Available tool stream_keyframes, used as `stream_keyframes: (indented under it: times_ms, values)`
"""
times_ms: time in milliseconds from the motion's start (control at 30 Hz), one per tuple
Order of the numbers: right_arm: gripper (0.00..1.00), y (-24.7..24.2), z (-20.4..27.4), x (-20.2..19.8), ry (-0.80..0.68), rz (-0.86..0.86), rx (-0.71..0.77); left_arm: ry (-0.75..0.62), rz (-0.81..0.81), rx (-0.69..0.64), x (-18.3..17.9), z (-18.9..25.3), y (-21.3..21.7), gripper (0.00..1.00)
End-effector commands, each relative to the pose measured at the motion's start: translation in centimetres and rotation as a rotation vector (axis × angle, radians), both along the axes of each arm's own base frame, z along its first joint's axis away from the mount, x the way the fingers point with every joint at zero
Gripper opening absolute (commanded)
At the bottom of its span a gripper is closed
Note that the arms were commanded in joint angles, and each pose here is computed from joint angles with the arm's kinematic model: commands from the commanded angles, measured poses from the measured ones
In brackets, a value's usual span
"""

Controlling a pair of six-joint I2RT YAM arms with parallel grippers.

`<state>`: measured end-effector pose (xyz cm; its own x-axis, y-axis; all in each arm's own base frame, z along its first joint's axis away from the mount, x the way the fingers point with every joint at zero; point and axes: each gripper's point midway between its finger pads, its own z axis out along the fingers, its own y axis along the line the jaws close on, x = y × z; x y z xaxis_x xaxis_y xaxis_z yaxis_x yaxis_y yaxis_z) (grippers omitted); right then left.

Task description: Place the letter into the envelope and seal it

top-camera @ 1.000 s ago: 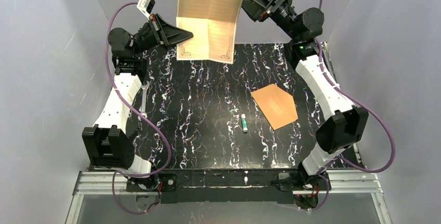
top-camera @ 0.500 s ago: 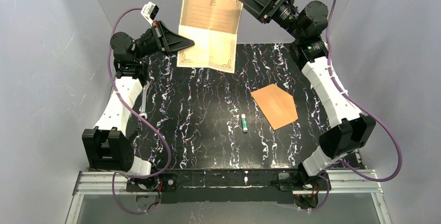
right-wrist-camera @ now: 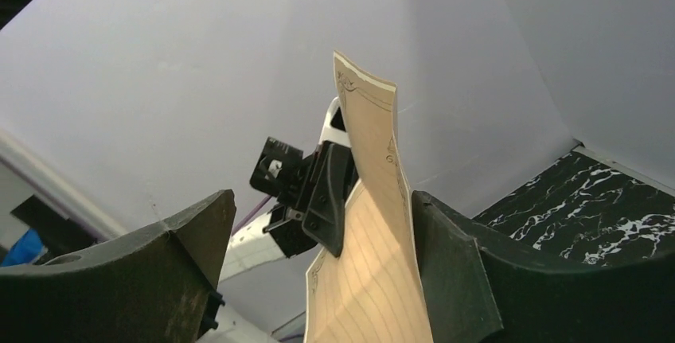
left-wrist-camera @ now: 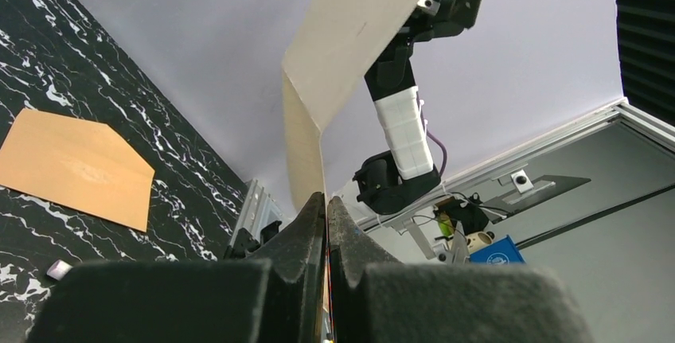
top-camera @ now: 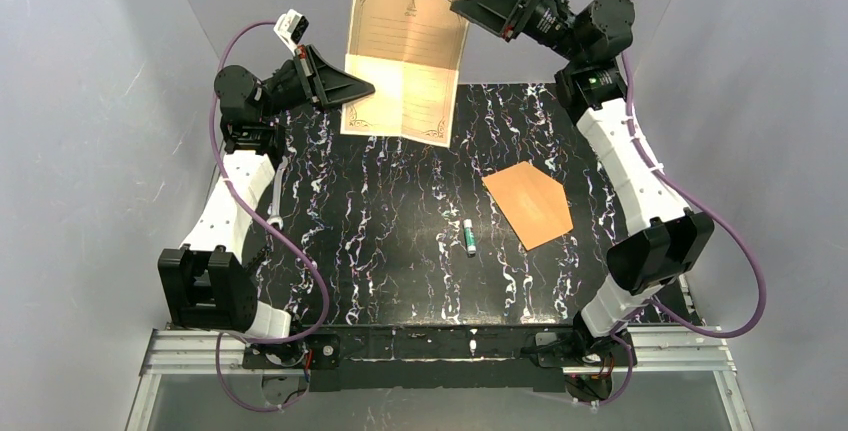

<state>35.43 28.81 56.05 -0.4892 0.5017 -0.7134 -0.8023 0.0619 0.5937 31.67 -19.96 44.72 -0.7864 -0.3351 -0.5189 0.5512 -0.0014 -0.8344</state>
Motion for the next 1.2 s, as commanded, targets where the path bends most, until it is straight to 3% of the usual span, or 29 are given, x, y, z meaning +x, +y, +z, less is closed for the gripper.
stream_keyframes:
  times_ms: [0, 167, 267, 433, 533, 633, 733, 933, 1167]
  values:
    - [0.87, -0.4, 1.8, -4.8, -0.165, 0.145, -0.005, -0.071, 0.019, -0.022, -0.4, 2.4, 0.1, 0.00]
    - [0.93, -0.7, 1.6, -11.6, -0.388, 0.287, -0.037, -0.015, 0.075, -0.077, 2.5, 3.2, 0.3, 0.00]
    - [0.99, -0.8, 1.1, -13.5, -0.472, 0.272, -0.111, 0.029, 0.094, -0.102, 4.1, 3.1, 0.3, 0.00]
    - [0.99, -1.5, 2.2, -13.0, -0.490, 0.134, -0.163, 0.042, 0.097, -0.098, 5.0, 2.4, 0.3, 0.00]
    - [0.99, -2.4, 3.4, -9.7, -0.403, -0.086, -0.138, 0.021, 0.094, -0.080, 4.9, 1.9, 0.2, 0.00]
    - [0.99, -2.7, 2.7, -6.3, -0.288, -0.201, -0.135, -0.032, 0.093, -0.056, 4.0, 1.6, 0.1, 0.00]
    - [0.97, -1.4, 0.9, -4.8, -0.246, -0.144, -0.194, -0.115, 0.058, -0.016, 2.2, 1.6, -0.3, 0.00]
    - [0.97, 1.8, -2.7, -6.8, -0.370, 0.088, -0.308, -0.267, -0.020, 0.044, -2.3, 1.4, -1.2, 0.00]
    - [0.94, 5.8, -6.2, -7.9, -0.418, 0.089, -0.468, -0.316, -0.128, 0.097, -5.4, -0.5, -1.8, 0.00]
